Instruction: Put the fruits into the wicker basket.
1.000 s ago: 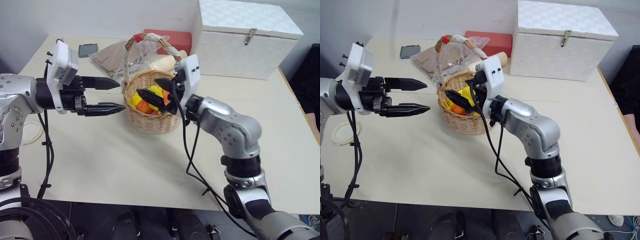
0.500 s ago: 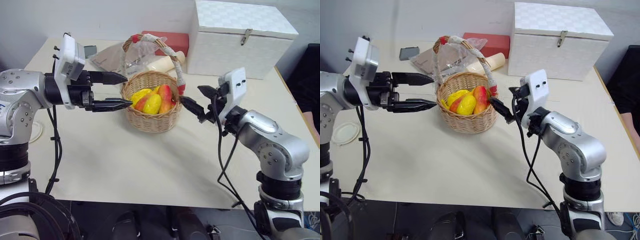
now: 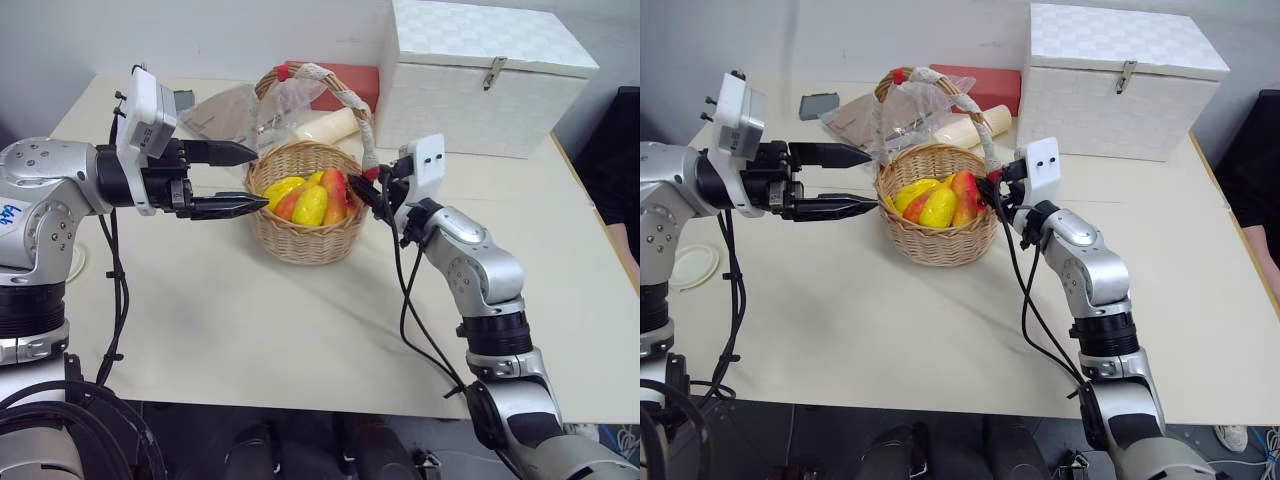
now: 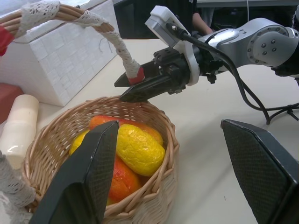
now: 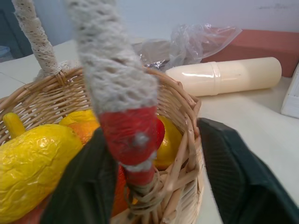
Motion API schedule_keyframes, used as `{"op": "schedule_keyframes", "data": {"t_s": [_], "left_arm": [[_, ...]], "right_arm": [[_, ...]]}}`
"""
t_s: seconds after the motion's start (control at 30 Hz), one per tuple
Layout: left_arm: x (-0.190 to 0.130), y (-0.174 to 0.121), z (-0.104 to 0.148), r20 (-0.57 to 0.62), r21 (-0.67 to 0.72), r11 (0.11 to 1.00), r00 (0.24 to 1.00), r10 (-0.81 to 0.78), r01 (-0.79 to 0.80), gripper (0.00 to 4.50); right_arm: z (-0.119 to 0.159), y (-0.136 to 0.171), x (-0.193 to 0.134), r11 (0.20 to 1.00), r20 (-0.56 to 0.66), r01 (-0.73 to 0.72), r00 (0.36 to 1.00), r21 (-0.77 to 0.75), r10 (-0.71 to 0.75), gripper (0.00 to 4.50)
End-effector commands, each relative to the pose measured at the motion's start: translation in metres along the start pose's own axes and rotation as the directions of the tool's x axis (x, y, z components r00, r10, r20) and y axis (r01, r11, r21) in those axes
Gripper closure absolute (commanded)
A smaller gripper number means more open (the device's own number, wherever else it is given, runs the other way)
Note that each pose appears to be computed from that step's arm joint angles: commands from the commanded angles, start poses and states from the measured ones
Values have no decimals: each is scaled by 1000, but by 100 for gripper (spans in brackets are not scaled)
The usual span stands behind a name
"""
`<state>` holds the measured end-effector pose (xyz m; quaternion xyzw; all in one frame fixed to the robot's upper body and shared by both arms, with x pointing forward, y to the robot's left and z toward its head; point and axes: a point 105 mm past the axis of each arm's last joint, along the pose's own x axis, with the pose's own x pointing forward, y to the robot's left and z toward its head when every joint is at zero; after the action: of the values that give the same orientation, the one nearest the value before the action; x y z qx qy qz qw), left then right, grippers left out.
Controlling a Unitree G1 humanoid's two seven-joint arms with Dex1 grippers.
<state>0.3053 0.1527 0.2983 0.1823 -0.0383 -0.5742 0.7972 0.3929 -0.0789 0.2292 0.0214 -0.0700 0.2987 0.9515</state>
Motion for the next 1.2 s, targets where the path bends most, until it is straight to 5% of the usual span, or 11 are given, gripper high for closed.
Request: {"op": "schedule_keyframes", "data": {"t_s": [0.03, 0.13, 0.43, 0.63, 0.97, 1.2], "left_arm": [[-3, -1, 14, 18, 67, 998, 1000, 15, -16, 84], [-3, -1, 14, 18, 66, 998, 1000, 16, -17, 84], [10, 1, 15, 49, 62, 998, 998, -26, 23, 84], [19, 0, 15, 98, 39, 997, 993, -70, 67, 84], [34, -5, 14, 149, 10, 990, 979, -142, 142, 84], [36, -6, 20, 170, 8, 983, 969, -181, 183, 84]], "right_arm": [[21, 7, -5, 998, 91, -47, 995, -29, 50, 340], [26, 10, -7, 997, 117, -62, 991, -36, 65, 432], [71, -16, -54, 993, 219, 40, 976, -114, -15, 433], [93, -66, -129, 942, 187, 215, 968, -258, -170, 433], [58, -113, -195, 878, 161, 443, 894, -181, -417, 433], [26, -109, -220, 893, 86, 436, 900, -114, -428, 198]]}}
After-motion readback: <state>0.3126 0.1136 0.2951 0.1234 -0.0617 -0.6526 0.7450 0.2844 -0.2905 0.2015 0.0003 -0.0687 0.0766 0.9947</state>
